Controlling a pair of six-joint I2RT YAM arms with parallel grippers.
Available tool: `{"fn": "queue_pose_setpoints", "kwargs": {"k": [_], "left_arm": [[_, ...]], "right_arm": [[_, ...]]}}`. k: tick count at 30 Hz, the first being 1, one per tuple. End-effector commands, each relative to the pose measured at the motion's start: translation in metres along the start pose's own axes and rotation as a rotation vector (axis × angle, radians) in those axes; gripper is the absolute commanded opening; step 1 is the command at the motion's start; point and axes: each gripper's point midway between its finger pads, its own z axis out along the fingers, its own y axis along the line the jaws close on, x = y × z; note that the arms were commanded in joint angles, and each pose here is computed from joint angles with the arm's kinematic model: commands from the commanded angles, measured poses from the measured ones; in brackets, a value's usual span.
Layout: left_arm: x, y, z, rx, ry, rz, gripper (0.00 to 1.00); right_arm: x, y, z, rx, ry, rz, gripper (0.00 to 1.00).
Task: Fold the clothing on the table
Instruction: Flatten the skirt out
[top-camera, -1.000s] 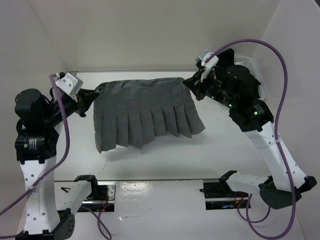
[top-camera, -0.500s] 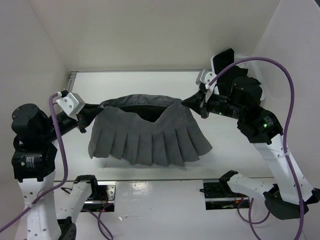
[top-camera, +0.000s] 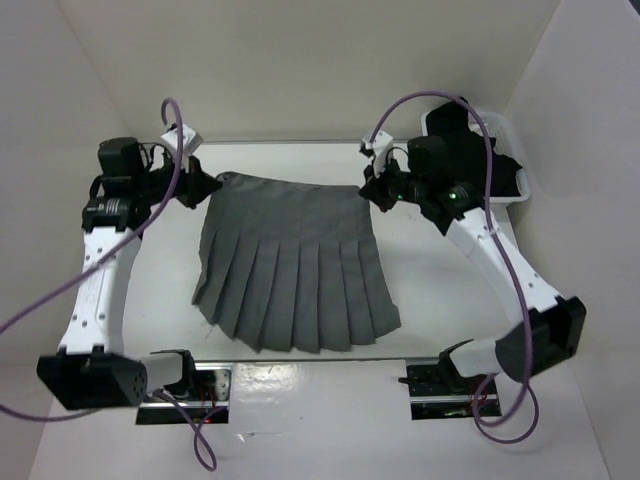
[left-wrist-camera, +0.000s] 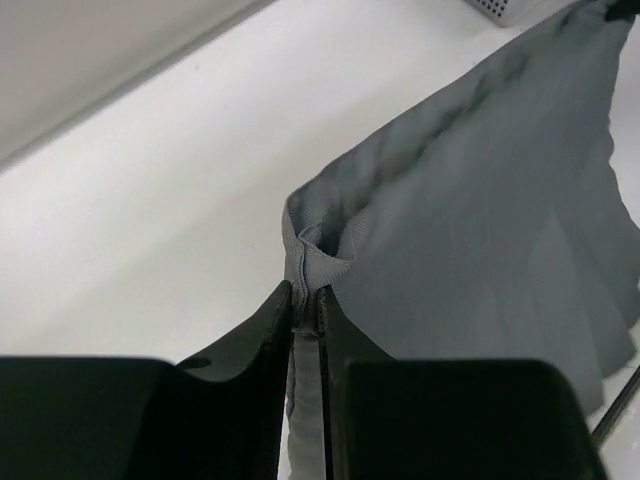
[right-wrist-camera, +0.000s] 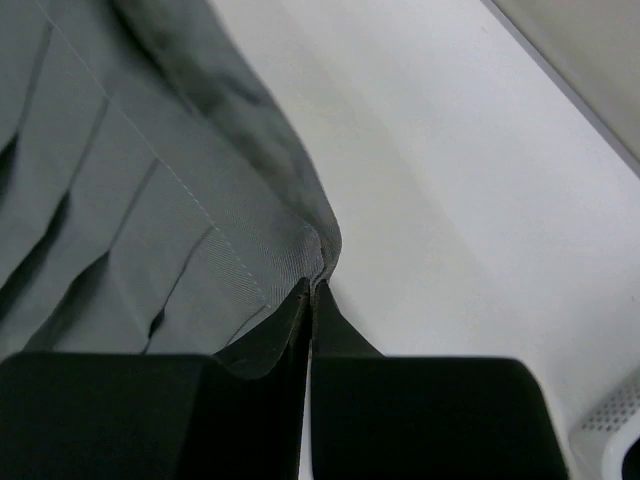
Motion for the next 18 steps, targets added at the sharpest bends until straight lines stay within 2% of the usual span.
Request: {"fn": "queue_pose_setpoints", "kwargs": {"k": [1, 4, 8, 12, 18], "left_arm": [[-0.041, 0.037, 0.016, -0.067, -0.081, 0.048, 0.0], [-0.045, 0.067, 0.036, -0.11, -0.064, 0.016, 0.0], [-0.014, 0.089, 0.077, -0.096, 0.009, -0.038, 0.0], [0.03, 0.099, 0.108, -0.091, 0.094, -0.081, 0.0], [0.073, 0.099, 0.148, -0.059, 0.166, -0.113, 0.0]], "right_arm": [[-0.029, -0.064, 0.002, 0.148, -0.093, -0.042, 0.0], [-0.03, -0.097, 0.011, 0.213, -0.087, -0.055, 0.0], [-0.021, -0.113, 0.032, 0.227, -0.061, -0.056, 0.0], [0.012, -0.121, 0.06, 0.224, 0.0, -0.039, 0.0], [0.056, -0.126, 0.091, 0.212, 0.058, -0.012, 0.0]]}}
